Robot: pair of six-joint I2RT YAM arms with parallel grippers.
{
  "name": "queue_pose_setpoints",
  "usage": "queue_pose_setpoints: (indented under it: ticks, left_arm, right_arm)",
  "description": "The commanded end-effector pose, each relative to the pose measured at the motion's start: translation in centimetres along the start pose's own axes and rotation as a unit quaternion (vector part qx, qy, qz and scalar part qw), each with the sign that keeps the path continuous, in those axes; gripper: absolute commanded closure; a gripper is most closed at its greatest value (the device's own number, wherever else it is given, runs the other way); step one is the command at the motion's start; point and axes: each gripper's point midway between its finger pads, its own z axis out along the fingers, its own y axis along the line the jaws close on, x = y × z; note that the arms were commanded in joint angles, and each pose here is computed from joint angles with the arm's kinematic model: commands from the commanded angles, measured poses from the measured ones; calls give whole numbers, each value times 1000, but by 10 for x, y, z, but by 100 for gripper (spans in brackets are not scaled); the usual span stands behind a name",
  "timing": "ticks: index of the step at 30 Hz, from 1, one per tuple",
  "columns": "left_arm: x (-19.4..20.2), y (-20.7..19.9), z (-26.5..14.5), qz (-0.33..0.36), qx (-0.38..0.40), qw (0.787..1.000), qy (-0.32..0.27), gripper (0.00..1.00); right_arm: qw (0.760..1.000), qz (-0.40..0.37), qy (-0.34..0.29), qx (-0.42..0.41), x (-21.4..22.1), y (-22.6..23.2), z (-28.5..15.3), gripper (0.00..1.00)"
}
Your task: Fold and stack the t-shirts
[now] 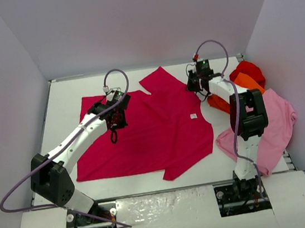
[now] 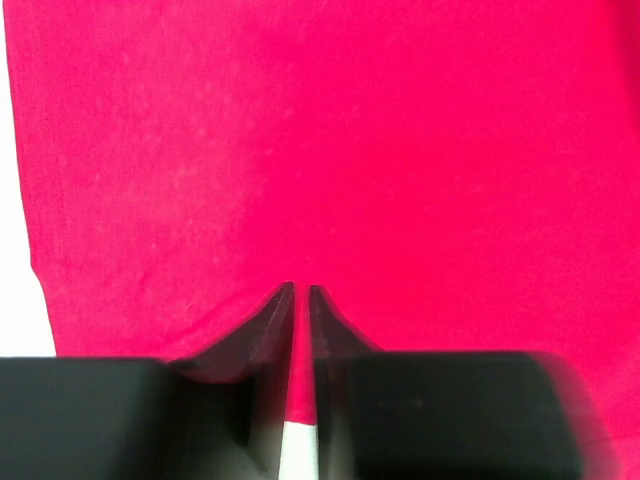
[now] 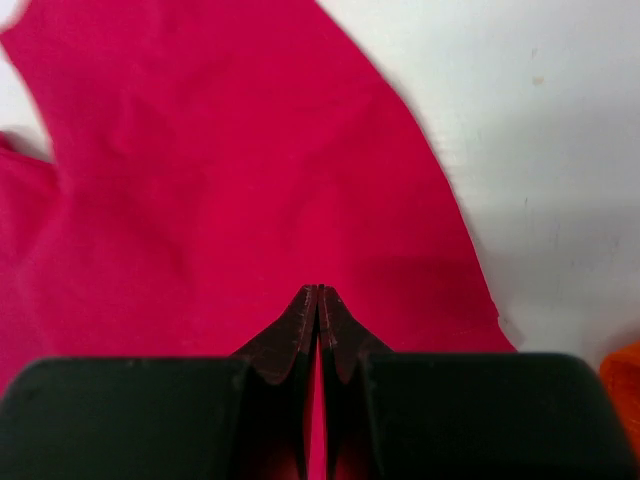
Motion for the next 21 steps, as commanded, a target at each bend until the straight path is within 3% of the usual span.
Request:
queue_pose_setpoints:
  ticks: [1, 5, 13, 21]
  left_arm:
    - [-2, 10, 0, 14, -17, 1000, 8, 81]
    - [4, 12, 8, 9, -19, 1000, 18, 70]
    - [6, 16, 7, 9, -26, 999, 22, 67]
    - [14, 30, 7, 2, -38, 999, 30, 65]
  right_arm:
    - [1000, -8, 0, 10, 0, -4, 6, 100]
    - [1000, -1, 22, 11, 14, -9, 20, 100]
    - [996, 4, 40, 75, 36, -42, 30, 100]
    - [977, 2, 52, 206, 48, -99, 18, 100]
